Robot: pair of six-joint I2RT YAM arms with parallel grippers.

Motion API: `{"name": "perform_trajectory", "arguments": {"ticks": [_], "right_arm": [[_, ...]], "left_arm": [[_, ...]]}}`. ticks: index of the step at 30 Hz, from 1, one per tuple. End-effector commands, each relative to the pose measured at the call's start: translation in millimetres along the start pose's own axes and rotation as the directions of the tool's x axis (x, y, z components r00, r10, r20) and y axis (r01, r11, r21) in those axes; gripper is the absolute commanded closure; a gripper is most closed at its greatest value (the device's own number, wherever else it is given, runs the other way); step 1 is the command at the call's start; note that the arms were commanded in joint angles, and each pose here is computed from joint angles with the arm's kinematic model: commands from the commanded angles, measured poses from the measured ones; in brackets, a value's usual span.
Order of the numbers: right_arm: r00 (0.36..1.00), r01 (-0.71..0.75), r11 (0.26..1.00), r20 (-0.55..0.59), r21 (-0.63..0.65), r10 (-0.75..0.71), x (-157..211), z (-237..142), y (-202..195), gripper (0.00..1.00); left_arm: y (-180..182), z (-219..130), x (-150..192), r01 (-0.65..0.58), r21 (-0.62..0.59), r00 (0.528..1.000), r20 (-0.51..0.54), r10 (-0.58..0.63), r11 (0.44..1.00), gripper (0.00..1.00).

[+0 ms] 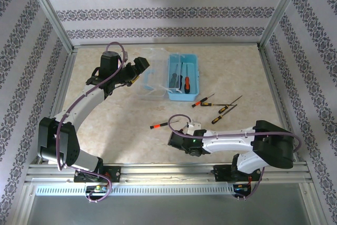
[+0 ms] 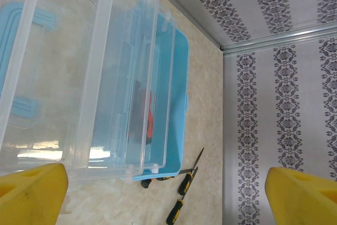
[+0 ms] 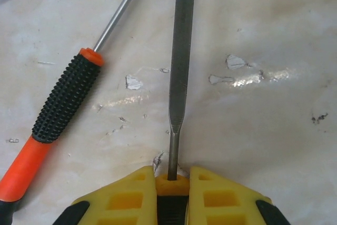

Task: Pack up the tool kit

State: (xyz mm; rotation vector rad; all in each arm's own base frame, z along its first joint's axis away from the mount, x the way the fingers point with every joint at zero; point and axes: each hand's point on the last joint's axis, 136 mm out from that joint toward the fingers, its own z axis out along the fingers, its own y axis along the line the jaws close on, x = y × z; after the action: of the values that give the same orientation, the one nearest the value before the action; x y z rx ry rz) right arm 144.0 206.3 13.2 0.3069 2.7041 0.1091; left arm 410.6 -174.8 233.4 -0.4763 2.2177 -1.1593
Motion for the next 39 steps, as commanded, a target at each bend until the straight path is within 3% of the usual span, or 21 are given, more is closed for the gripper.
{"name": "perform_trajectory", "arguments": {"ticks": [1,13,19,26,33,39], "right_arm": [[0.999,0.016,0.997,0.045,0.073,-0.019,-10,1,-22,0.91],[0.989,0.077,0.997,0.126,-0.005,-0.076,-66,-29,-13,0.91],[0.975,0.145,0.987,0.177,-0.066,-0.132,-121,-49,8,0.91],[0.954,0.239,0.957,0.227,-0.165,-0.199,-208,-73,66,0.91],[0.969,0.234,0.917,0.153,-0.322,-0.194,-273,-32,134,0.91],[0.979,0.201,0.912,0.048,-0.358,-0.197,-301,17,161,0.91]], "left_arm": [[-2,6,3,-0.005,0.019,1.000,-0.012,0.006,1.000,0.04],[5,4,-3,-0.072,-0.047,0.997,0.005,0.072,0.996,0.03],[19,3,-15,-0.049,-0.076,0.998,0.026,0.051,0.996,0.03],[37,1,-33,0.050,-0.051,0.997,0.053,-0.047,0.997,0.03],[41,-5,-41,0.069,-0.052,0.995,0.076,-0.065,0.996,0.03],[34,-11,-43,0.056,-0.037,0.995,0.089,-0.053,0.998,0.03]]}}
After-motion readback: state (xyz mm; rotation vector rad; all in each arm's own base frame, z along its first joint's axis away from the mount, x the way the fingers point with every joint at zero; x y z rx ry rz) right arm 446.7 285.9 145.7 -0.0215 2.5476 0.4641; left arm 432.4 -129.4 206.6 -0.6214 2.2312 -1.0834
